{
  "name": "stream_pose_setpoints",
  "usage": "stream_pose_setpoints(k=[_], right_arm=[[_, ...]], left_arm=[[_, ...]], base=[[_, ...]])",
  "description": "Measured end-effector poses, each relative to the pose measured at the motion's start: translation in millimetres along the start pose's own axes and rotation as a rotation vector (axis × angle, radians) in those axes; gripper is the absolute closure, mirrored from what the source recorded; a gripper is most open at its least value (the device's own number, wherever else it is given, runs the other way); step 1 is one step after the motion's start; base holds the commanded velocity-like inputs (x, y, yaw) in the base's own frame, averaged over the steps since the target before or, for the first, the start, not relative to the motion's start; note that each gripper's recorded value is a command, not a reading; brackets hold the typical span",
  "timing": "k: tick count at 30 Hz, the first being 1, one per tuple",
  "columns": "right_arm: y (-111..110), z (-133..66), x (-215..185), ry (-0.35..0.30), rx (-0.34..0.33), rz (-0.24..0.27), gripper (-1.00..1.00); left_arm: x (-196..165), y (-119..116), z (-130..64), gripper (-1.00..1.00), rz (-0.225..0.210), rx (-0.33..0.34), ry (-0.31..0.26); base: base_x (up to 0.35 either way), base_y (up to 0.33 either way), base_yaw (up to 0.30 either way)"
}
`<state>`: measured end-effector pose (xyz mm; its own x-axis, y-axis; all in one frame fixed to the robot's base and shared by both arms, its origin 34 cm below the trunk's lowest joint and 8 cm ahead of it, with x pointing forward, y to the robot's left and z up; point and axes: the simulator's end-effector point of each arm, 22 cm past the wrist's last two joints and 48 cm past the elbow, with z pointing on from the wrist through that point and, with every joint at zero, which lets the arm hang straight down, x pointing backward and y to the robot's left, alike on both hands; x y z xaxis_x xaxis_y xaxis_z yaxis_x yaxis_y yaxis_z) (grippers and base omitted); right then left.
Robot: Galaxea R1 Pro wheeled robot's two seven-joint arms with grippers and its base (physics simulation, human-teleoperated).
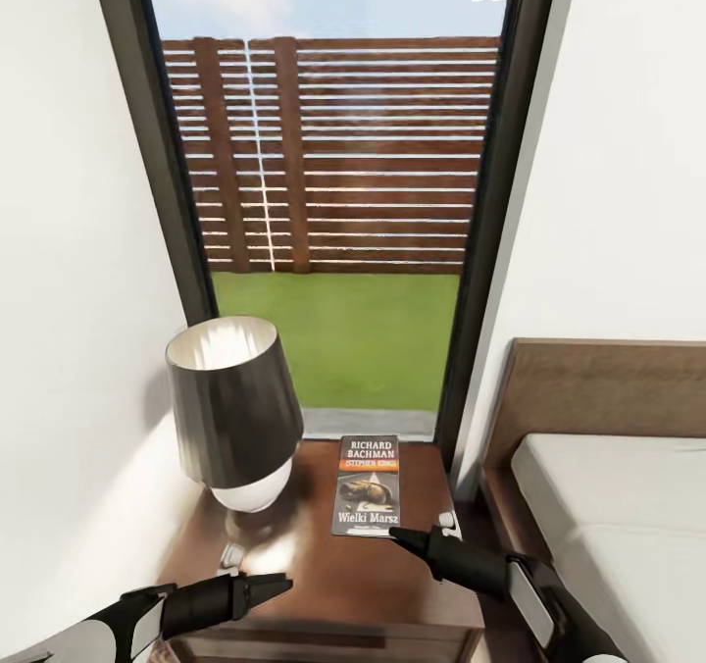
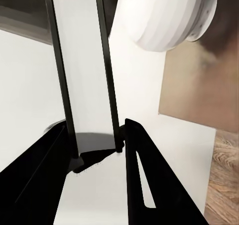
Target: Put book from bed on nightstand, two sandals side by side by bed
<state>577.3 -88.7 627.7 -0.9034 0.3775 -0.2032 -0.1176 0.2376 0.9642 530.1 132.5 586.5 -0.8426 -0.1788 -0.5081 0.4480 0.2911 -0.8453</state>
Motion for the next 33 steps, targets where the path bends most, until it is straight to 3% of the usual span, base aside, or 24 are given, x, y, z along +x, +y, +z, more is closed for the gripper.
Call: stream_pose_setpoints(k=[10,16,33], right_arm=[[-0.3,0.5,0.5,0.001,0.000,0.001,1.00],[-0.1,0.5,0.0,0.000,-0.001,0.001,1.00],[-2.4,0.5,0.8,0.000,0.001,0.000,1.00]], left_arm=[[0.2,-2.6,0.0,-1.00,0.000,0.013,0.001],[-0.3,-31.6,-2.8,-1.00,0.000,0.145,-0.001],[0.2,-30.4,-2.1,-1.00,-0.003,0.147,-0.005]], base=[[0.169,0.000,0.000],[0.010,0.000,0.000],[0.000,0.000,0.000]])
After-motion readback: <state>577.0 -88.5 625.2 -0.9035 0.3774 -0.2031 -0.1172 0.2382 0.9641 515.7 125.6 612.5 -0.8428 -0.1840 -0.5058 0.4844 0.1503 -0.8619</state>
